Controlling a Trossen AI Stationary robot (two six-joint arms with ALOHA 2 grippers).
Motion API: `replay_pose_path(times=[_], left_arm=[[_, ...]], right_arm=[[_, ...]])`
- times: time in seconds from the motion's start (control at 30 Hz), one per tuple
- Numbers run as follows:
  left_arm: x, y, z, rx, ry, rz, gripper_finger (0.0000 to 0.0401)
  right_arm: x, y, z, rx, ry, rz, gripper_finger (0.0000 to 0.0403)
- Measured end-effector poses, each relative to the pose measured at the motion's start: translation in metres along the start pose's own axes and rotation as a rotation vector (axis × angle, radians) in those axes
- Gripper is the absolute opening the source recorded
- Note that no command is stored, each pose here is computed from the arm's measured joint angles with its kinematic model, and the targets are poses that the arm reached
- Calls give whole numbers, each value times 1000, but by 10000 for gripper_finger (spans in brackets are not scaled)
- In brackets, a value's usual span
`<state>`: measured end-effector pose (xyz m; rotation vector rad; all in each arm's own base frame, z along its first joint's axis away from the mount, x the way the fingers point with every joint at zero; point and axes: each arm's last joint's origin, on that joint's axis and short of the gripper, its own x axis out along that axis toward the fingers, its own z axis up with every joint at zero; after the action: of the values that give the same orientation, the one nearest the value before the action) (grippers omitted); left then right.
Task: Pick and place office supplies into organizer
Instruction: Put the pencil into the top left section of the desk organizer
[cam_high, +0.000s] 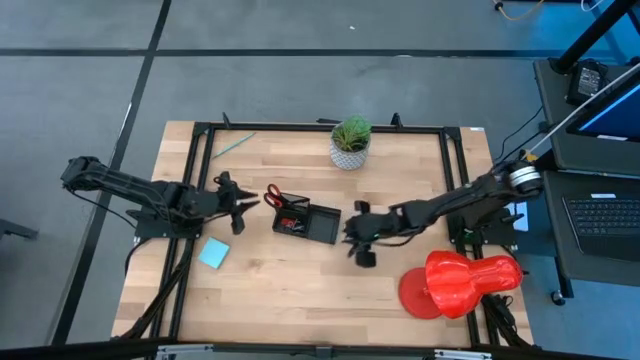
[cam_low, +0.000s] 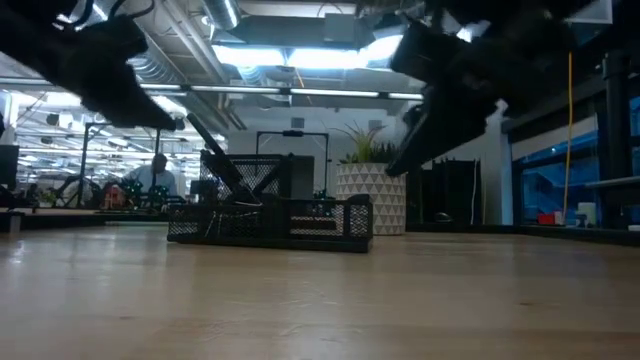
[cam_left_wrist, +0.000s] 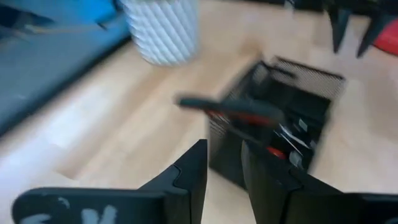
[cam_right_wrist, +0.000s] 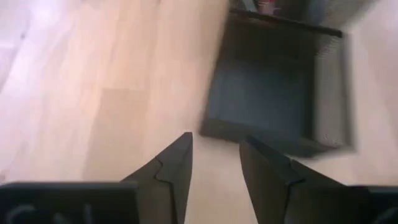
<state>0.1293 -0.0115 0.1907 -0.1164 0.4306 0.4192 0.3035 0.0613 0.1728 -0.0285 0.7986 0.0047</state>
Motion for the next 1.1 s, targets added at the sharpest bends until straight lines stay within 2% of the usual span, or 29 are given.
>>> replay_pose_path(times=[0.1, 0.23, 0.4, 0.57, 0.77, 0.93, 1.1], left_arm=[[-5, 1, 15, 15, -60, 68, 104], [-8, 3, 31, 15, -87, 88, 126], [-8, 11, 47, -26, -49, 164, 156], [-10, 30, 60, -139, 173, 331, 165], [-1, 54, 73, -235, 453, 454, 163], [20, 79, 84, -260, 642, 523, 162], [49, 113, 87, -328, 791, 571, 162]], right_arm=[[-17, -11, -14, 19, -68, -11, 135], [-42, -23, -19, -12, -156, -24, 135], [-60, -40, -26, -56, -204, -77, 135], [-64, -56, -34, -69, -192, -133, 136], [-61, -65, -42, -18, -164, -137, 136], [-61, -65, -38, -15, -213, -69, 136], [-62, -65, -34, -15, -253, -61, 136]])
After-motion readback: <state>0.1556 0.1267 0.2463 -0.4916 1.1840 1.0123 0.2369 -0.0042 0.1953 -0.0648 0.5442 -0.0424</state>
